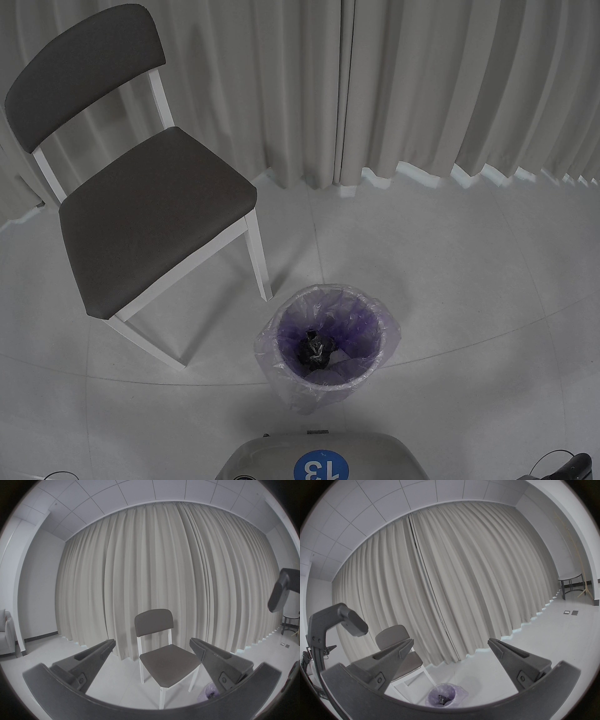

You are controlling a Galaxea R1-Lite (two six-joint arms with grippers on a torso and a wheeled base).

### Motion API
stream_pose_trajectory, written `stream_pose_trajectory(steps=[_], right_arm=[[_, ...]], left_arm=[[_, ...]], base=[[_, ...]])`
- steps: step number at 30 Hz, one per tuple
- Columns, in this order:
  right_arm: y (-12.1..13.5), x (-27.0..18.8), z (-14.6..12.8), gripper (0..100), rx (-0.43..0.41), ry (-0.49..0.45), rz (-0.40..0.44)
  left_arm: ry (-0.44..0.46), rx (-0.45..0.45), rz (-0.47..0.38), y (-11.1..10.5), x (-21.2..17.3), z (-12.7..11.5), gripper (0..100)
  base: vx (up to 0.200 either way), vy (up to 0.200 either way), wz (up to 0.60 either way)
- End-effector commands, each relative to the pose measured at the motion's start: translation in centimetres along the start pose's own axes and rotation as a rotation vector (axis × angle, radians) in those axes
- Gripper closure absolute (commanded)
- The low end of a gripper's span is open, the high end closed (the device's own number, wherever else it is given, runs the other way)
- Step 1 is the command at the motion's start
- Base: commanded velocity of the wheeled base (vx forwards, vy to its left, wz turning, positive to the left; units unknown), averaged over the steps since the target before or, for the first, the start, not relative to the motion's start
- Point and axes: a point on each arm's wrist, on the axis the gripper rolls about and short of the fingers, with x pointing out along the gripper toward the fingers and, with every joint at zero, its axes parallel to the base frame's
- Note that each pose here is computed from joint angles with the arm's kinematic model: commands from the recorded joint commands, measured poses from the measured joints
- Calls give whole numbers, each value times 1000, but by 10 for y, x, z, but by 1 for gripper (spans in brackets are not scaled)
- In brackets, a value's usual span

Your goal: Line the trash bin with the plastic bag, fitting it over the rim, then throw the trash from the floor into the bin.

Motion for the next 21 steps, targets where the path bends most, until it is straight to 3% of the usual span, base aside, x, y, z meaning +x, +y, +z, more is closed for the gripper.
stream_pose_trajectory(steps=[1,3,5,7,8,9,10,12,14,17,21], right_arm=[[-6,1,-17,0,-12,49,8],[-9,5,-24,0,-31,79,12],[-14,11,-38,0,-63,127,3],[-25,22,-67,0,-105,209,-13],[-25,22,-67,0,-105,209,-13],[-34,28,-88,0,-138,257,-14],[-36,29,-94,0,-150,266,-10],[-48,37,-125,0,-222,250,18],[-52,38,-136,0,-227,234,24],[-55,38,-144,0,-230,250,14],[-57,36,-149,0,-245,300,1]], left_arm=[[24,-14,-10,-4,-5,-22,0],[44,-48,-10,-5,-3,-27,0],[118,-64,-15,-8,6,-44,0],[326,-22,14,-14,28,-102,0],[326,-22,14,-14,28,-102,0],[370,-8,47,-16,37,-129,0],[371,-8,53,-17,40,-137,0],[314,-7,55,-21,52,-181,0],[283,-7,53,-22,53,-192,0],[368,-15,42,-22,50,-199,0],[371,-85,0,-23,50,-199,0]], base=[[0,0,0],[0,0,0],[0,0,0],[0,0,0],[0,0,0],[0,0,0],[0,0,0],[0,0,0],[0,0,0],[0,0,0],[0,0,0]])
